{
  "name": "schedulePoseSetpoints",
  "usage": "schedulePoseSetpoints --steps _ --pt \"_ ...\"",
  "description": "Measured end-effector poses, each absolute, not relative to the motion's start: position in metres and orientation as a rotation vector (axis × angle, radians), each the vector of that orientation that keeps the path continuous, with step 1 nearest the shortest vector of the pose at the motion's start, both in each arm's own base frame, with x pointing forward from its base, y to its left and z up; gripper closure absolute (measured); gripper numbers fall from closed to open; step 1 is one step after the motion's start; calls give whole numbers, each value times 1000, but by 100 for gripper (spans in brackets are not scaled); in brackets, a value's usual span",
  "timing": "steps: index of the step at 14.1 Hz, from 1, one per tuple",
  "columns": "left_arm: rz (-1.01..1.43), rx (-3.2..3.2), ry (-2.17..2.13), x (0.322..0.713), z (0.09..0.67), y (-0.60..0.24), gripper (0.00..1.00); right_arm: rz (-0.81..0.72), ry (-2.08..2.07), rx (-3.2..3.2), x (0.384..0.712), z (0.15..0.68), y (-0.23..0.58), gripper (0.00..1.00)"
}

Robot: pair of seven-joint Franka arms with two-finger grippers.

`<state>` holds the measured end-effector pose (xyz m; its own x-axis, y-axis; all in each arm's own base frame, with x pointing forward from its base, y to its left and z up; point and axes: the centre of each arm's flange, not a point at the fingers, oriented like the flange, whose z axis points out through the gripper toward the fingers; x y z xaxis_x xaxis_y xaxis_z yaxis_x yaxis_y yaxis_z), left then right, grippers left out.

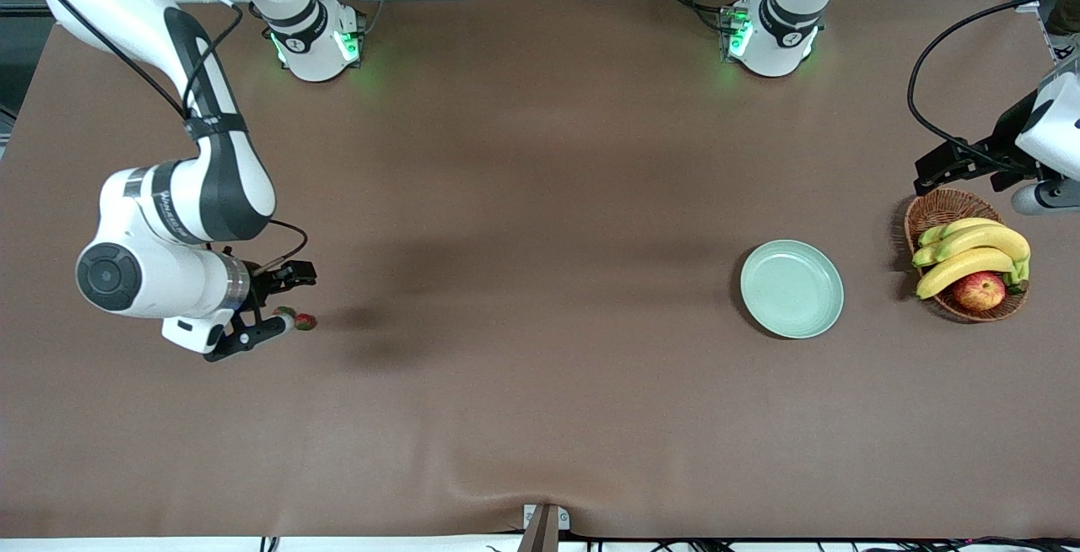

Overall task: Collect all strawberries into plate
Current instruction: 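Reach the right gripper over the cluster of red strawberries, then lower the right gripper, grasp one red strawberry and lift it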

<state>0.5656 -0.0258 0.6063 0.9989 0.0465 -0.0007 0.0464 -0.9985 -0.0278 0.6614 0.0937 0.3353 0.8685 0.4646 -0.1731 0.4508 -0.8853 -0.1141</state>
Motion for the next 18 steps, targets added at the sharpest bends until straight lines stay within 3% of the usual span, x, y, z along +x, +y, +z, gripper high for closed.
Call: schedulePoseSetpoints --steps 7,18 --pt "7 -3113 -72 566 605 -26 0 151 -1184 -2912 664 288 82 0" --pt "17 -3113 -61 566 601 -30 0 147 -1187 -2912 654 209 62 0"
